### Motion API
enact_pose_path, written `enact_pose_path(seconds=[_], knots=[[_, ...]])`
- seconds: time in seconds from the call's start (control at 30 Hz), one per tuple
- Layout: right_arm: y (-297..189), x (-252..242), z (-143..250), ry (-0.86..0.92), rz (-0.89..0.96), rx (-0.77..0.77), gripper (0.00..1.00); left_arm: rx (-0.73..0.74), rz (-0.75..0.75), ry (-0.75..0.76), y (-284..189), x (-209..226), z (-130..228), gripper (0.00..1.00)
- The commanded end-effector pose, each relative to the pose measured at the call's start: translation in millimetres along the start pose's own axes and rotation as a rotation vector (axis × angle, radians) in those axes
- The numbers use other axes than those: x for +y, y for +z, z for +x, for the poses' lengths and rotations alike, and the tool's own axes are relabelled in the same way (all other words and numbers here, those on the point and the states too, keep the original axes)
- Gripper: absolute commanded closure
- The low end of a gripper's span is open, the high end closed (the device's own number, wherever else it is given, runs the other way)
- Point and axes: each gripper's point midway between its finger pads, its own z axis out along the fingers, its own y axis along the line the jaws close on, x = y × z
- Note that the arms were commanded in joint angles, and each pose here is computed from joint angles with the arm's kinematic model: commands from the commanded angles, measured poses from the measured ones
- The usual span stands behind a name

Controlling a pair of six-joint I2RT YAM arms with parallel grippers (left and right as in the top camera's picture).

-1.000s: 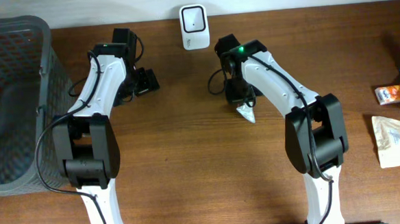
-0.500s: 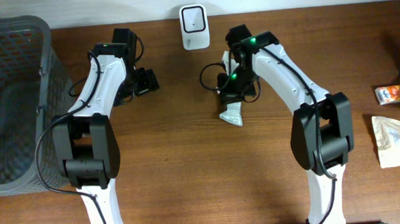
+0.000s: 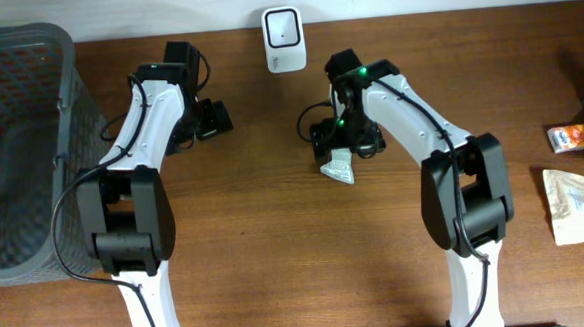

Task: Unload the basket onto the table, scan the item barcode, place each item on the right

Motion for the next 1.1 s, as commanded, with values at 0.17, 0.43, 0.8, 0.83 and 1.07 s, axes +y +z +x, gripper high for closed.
enact_pose_path(seconds=[0.17, 0.43, 0.8, 0.83, 1.07], knots=[[25.5, -15.8, -0.4, 0.038, 0.147, -0.048, 0.11, -0.025, 0.004, 0.007, -11.7, -1.6, -1.0, 0.01], [30.7, -23.1, -4.0, 0.096, 0.179, -0.08, 0.46, -0.025, 0.005, 0.007, -11.7, -1.6, -1.1, 0.01], [22.9, -16.9, -5.2, 0.098, 0.15, -0.07, 0.68, -0.025, 0.004, 0.007, -11.7, -1.6, -1.0, 0.01], [22.5, -14.1, -4.8, 0.098, 0.135, -0.065, 0.68, -0.025, 0.004, 0.007, -11.7, -1.6, -1.0, 0.01], [6.0, 18.9, -4.9, 0.1, -0.047, -0.021, 0.69, -0.025, 0.005, 0.007, -11.7, -1.6, -1.1, 0.01]])
